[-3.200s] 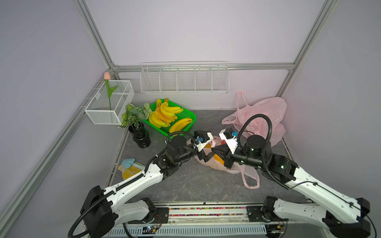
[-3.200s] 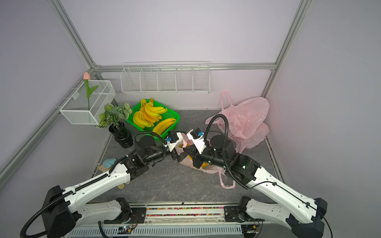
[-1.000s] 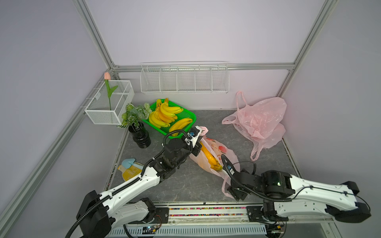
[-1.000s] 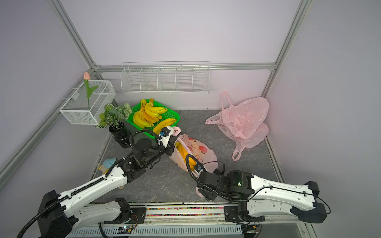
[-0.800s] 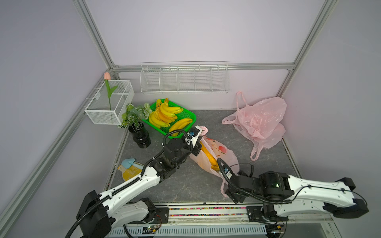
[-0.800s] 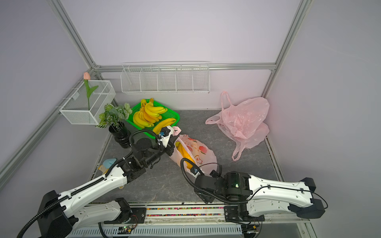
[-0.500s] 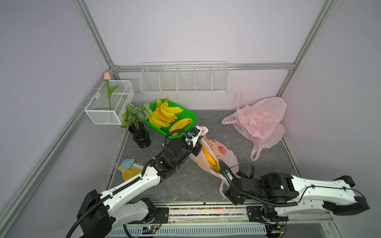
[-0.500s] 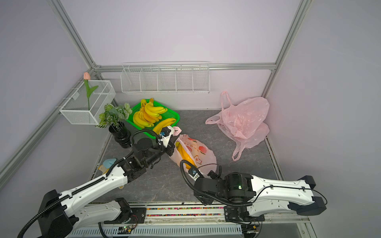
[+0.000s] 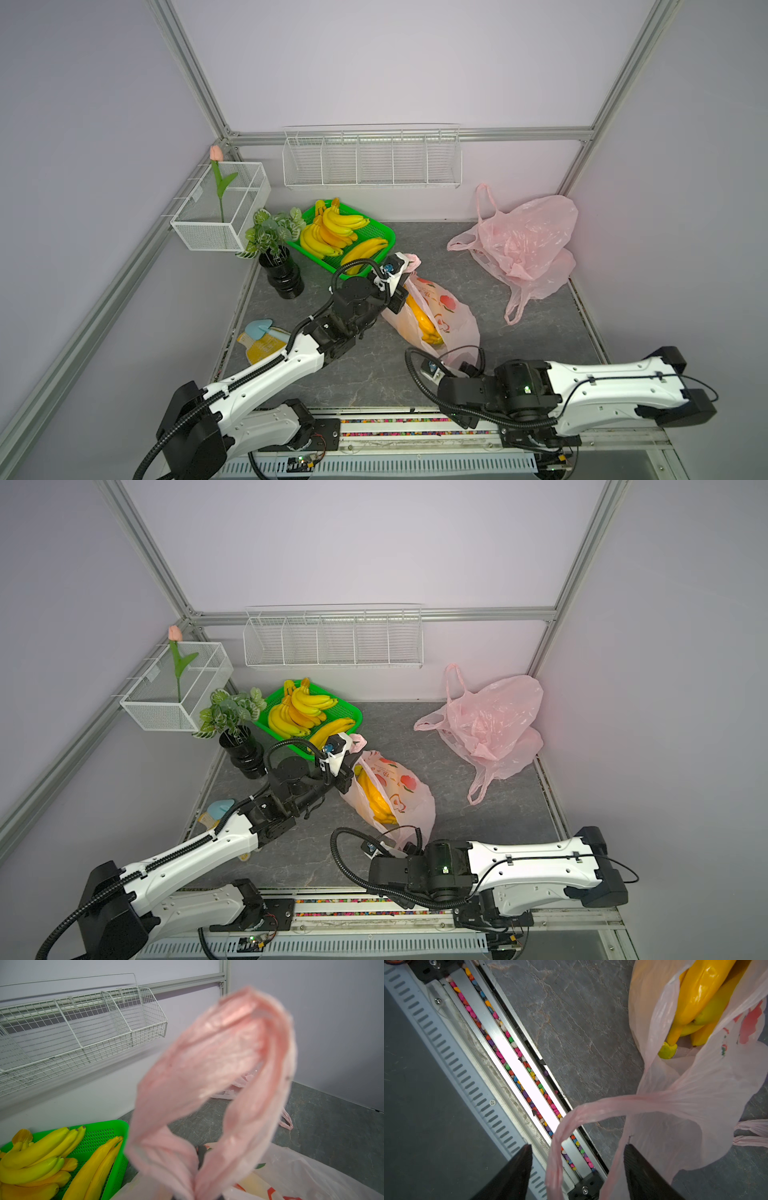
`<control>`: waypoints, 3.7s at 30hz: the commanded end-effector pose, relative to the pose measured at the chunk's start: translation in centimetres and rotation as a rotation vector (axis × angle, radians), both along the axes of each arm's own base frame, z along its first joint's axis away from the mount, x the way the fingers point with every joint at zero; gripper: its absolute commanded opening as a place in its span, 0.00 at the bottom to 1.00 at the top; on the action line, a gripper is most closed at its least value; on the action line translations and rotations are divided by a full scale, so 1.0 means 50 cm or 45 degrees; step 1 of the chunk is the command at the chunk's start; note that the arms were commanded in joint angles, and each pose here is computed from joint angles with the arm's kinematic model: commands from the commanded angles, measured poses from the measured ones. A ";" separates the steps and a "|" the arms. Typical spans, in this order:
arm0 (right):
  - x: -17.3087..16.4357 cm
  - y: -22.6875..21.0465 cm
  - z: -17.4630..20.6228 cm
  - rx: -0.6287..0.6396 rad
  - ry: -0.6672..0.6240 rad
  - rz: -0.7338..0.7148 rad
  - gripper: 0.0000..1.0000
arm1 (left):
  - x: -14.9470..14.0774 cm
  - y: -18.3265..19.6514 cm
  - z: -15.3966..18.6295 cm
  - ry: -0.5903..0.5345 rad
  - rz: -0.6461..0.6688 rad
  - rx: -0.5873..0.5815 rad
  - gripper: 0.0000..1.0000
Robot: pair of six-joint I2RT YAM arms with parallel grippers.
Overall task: Place the banana into a plastic bag & tie a knot
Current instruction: Adjust the plastic bag at the center of the board, then cross the plastic bag at the center of the board.
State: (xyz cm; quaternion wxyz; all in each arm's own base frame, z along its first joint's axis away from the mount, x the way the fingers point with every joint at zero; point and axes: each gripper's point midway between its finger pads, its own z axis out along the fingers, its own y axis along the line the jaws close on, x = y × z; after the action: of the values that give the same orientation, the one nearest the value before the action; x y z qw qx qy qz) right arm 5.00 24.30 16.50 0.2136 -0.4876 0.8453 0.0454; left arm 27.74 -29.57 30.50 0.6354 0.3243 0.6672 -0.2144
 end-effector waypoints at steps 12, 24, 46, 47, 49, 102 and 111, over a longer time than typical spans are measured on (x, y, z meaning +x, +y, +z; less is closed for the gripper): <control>0.116 -0.065 0.151 0.287 -0.272 -0.224 0.07 | 0.022 0.020 0.027 0.035 0.076 -0.002 0.00; 0.286 -0.081 0.420 0.666 -0.500 -0.307 0.07 | 0.002 0.034 0.052 0.163 0.061 0.020 0.00; 0.543 -0.036 0.556 0.756 -0.628 -0.324 0.06 | 0.102 0.045 0.159 0.283 0.274 -0.147 0.00; 0.546 -0.039 0.567 0.751 -0.648 -0.329 0.06 | 0.110 0.052 0.163 0.277 0.314 -0.149 0.00; 0.536 -0.043 0.581 0.763 -0.664 -0.313 0.07 | 0.102 0.049 0.159 0.277 0.286 -0.140 0.00; 0.320 0.080 0.266 0.907 -0.069 0.083 0.07 | -0.139 -0.129 -0.077 0.319 -0.598 -0.013 0.53; 0.305 0.089 0.268 0.932 -0.054 0.105 0.07 | -0.145 -0.140 -0.046 0.208 -0.657 -0.085 0.69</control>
State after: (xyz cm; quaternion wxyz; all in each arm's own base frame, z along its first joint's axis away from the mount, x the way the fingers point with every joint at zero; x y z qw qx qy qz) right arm 20.69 28.37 30.00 0.3899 -0.4113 0.7535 0.3332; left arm 20.90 -35.91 26.45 0.4889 0.4306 0.6428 -0.4029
